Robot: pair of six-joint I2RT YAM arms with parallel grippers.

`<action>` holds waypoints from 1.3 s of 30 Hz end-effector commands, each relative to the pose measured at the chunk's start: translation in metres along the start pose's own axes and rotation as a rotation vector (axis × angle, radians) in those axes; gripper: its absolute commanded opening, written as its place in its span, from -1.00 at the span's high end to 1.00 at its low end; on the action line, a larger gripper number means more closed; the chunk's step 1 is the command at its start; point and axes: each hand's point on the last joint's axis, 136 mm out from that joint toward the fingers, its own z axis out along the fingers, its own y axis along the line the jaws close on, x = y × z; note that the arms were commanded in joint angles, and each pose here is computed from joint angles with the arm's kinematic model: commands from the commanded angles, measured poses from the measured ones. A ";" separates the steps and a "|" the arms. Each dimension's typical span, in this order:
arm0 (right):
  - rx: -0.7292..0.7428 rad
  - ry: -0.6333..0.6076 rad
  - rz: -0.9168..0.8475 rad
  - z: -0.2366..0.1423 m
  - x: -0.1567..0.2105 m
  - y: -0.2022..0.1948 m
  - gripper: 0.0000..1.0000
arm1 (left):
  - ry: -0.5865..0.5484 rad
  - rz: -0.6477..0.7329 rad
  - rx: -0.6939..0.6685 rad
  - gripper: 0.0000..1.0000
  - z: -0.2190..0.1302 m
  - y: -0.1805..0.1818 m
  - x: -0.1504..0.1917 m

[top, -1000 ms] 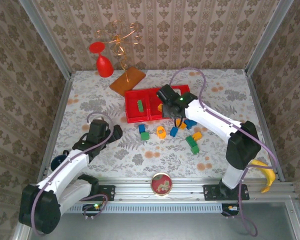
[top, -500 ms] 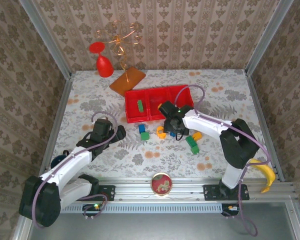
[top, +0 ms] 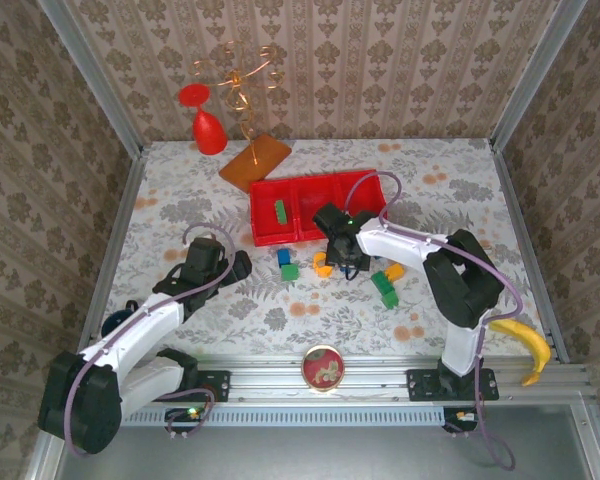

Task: Sort the legos into containers by color
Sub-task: Pick up the lego from the center of the table.

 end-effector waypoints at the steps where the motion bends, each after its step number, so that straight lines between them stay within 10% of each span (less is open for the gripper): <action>1: 0.031 -0.019 0.031 0.005 -0.008 -0.003 -0.17 | -0.021 -0.014 0.018 -1.00 -0.001 -0.007 -0.007; 28: 0.043 -0.001 0.027 0.003 0.002 -0.017 0.65 | -0.020 -0.017 0.018 -1.00 -0.002 -0.007 -0.007; 39: 0.033 -0.105 0.001 -0.037 -0.021 -0.025 0.70 | -0.023 -0.009 0.012 -1.00 -0.002 -0.008 -0.010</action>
